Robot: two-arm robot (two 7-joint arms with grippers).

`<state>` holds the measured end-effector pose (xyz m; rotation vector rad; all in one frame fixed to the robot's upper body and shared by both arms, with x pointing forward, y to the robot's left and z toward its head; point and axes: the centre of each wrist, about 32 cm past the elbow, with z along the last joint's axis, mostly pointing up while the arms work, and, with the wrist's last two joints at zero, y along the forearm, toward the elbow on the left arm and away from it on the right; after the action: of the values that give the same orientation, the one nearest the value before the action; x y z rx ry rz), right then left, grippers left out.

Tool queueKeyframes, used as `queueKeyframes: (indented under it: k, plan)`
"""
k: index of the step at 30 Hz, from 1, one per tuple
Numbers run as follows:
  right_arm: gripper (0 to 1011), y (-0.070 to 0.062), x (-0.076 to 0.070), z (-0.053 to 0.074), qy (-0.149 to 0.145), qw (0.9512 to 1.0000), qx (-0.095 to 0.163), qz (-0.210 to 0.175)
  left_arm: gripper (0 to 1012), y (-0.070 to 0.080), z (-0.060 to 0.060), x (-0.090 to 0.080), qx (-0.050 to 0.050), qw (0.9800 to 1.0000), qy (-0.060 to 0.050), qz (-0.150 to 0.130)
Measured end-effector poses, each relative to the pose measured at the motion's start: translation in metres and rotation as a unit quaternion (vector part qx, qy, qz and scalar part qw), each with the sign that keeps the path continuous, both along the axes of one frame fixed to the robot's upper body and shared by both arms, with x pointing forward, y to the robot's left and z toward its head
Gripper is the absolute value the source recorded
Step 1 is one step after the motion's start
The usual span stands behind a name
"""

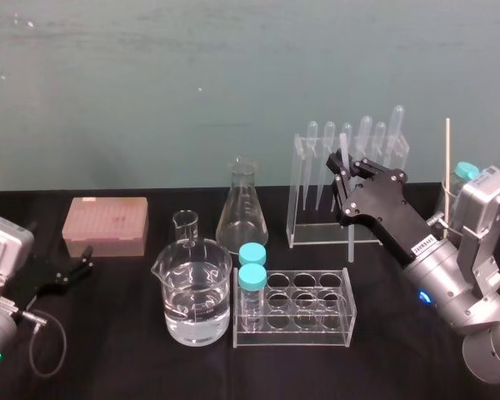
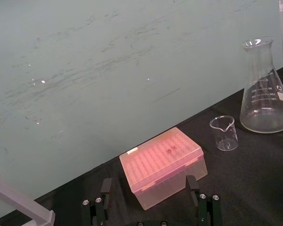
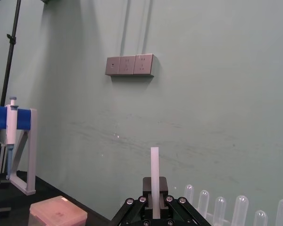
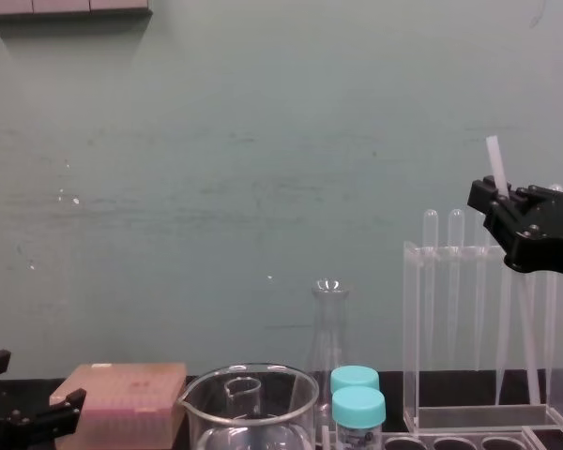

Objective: Pick up the stirring rod with one hand, then place it down.

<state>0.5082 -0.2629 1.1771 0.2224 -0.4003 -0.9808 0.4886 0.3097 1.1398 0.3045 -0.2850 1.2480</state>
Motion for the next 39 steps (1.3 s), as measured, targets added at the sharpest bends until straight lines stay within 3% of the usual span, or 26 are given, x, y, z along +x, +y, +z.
queueKeyframes:
  k: [39]
  plan:
    - [69,0.0007,0.0005,0.0016,-0.004,1.0000,0.002,0.003,1000,0.0000,0.0000,0.0000,0.000,1.0000,0.000,0.000]
